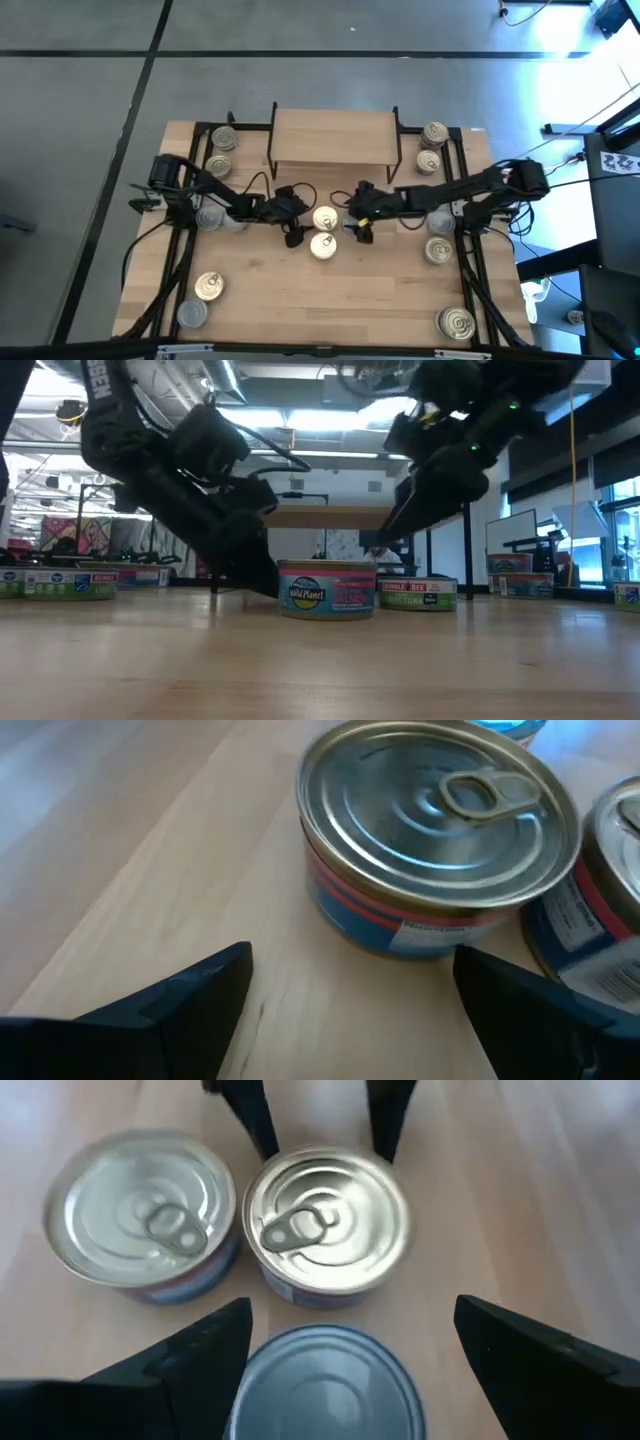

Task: Stack canned seafood by type on shelf
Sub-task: Put the blue pink tuna can on the shelf

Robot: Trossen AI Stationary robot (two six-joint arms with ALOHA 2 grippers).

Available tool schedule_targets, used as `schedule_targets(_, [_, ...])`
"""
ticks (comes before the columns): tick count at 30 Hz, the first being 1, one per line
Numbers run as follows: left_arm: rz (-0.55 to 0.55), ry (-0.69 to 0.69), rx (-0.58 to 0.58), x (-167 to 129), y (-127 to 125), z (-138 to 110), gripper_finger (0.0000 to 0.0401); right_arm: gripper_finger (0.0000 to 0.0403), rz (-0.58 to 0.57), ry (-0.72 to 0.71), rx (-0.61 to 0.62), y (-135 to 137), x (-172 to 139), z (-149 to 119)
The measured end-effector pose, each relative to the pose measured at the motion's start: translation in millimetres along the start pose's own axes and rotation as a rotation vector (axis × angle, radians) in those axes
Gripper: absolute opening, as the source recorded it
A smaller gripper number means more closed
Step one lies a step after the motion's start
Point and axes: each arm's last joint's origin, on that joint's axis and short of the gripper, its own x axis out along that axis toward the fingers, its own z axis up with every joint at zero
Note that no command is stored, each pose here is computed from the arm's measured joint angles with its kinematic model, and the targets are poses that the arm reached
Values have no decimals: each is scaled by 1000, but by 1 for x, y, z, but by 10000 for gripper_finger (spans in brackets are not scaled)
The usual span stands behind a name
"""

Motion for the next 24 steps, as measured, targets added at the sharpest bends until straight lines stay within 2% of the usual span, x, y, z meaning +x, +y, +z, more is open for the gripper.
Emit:
schedule_targets(6, [-3,1,30,3,0,2,347,346,0,111,-8,2,18,14])
schedule_targets(12, [-2,6,22,3,0,2,347,346,16,182,1,-1,33,12])
schedule_targets(19, [-2,7,13,3,0,2,347,346,13,205,20,-4,44,6])
schedule_targets(24, [-2,8,16,3,0,2,347,346,13,160,14,-4,45,11])
